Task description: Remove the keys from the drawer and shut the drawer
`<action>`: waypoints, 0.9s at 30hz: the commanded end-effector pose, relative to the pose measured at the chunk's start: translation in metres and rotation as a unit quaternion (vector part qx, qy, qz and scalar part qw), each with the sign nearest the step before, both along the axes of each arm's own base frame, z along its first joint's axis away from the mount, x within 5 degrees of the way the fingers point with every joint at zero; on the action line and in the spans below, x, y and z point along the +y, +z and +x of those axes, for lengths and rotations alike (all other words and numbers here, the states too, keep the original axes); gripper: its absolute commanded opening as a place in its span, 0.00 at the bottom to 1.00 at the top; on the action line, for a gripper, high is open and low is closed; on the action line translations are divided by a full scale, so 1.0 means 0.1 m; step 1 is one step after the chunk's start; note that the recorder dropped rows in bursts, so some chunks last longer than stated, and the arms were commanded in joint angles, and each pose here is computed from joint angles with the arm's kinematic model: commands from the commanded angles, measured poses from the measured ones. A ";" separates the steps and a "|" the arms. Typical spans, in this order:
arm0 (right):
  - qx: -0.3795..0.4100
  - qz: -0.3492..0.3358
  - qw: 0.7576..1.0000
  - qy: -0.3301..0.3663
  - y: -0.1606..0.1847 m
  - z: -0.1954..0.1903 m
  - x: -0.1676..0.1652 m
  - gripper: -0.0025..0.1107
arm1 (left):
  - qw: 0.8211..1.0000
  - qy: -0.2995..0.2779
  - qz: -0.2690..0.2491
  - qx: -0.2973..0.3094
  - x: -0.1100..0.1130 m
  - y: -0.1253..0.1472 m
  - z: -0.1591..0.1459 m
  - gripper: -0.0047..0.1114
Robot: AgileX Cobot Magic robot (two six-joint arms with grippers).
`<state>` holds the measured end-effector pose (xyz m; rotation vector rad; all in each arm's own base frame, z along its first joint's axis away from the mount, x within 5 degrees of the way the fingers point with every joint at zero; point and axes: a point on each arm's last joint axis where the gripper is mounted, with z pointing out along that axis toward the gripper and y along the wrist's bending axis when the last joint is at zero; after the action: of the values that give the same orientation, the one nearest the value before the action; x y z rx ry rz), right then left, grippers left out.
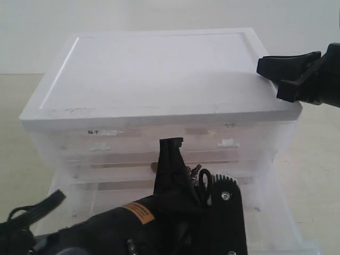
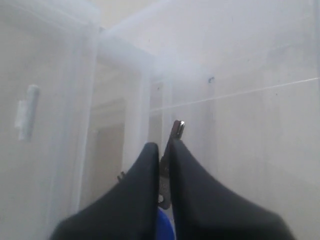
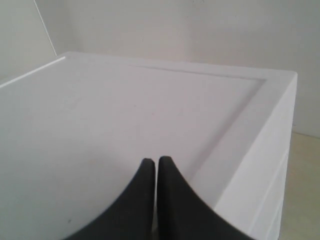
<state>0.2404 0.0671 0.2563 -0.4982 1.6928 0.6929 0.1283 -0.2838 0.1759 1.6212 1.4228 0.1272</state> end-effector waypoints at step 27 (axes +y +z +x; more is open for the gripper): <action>0.005 -0.017 1.000 -0.004 -0.02 0.00 -0.01 0.02 | 0.963 -0.140 -0.103 0.207 0.44 0.53 -0.58 0.08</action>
<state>0.2406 0.0668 0.2560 -0.4963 1.6970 0.6883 0.0772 -0.2421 0.2366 1.6603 1.4269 -0.4760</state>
